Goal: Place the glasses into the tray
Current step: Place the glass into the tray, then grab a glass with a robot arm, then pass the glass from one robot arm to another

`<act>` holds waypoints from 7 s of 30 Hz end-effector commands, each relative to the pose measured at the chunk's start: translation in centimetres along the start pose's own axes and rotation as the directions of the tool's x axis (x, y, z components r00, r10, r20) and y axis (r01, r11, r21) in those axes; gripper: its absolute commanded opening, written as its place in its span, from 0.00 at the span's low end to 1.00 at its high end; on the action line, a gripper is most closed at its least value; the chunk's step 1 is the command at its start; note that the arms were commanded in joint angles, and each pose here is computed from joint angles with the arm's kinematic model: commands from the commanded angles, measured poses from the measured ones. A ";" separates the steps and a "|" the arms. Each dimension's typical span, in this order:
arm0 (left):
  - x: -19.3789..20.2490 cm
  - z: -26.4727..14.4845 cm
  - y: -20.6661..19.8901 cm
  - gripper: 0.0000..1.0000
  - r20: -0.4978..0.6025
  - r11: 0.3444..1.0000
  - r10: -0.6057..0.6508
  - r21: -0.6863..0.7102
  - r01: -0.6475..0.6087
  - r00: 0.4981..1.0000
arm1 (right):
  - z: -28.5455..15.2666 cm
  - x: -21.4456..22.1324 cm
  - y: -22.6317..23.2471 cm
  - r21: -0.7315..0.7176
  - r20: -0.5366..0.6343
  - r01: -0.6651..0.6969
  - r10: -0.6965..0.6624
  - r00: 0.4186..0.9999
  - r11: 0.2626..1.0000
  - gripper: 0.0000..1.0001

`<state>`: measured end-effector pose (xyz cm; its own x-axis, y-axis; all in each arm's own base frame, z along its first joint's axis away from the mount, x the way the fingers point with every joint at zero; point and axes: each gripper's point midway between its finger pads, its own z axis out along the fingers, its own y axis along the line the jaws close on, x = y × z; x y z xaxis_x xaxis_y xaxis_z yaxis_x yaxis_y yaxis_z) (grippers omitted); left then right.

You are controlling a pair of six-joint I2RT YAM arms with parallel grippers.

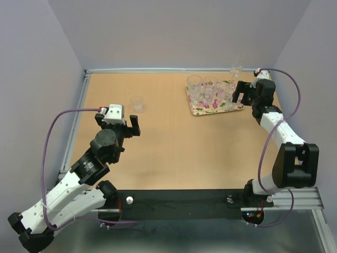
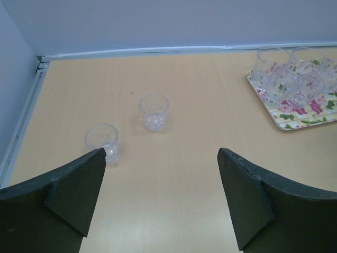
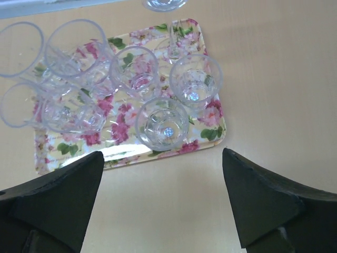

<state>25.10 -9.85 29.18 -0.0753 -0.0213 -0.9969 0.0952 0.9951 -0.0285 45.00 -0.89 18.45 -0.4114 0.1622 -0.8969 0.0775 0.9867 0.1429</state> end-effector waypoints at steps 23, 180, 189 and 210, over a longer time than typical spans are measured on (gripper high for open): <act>-0.6 0.4 0.8 0.99 0.050 0.999 -0.026 -0.031 0.028 0.998 | -13.5 2.3 10.7 -0.681 0.250 0.340 -0.230 0.941 0.649 1.00; 13.1 7.1 -19.5 0.00 -0.618 0.794 -0.549 -0.174 0.583 0.563 | -12.3 8.3 25.5 -0.726 -0.171 0.292 -0.574 0.801 0.623 0.98; 12.8 7.5 -20.6 0.00 -0.627 0.797 -0.538 -0.160 0.583 0.563 | -10.6 10.1 25.4 -0.683 -0.223 0.313 -0.597 0.771 0.660 0.82; 10.9 6.8 -22.4 0.05 -0.664 0.786 -0.473 -0.020 0.618 0.580 | -9.8 12.0 24.7 -0.671 -0.254 0.335 -0.629 0.734 0.661 0.07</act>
<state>28.69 -31.77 14.87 -0.7655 -0.4201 -0.4873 -0.0877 0.8184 -0.5679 32.58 25.25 14.63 -0.6107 -0.4895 -0.6225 -0.6759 0.7318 0.0876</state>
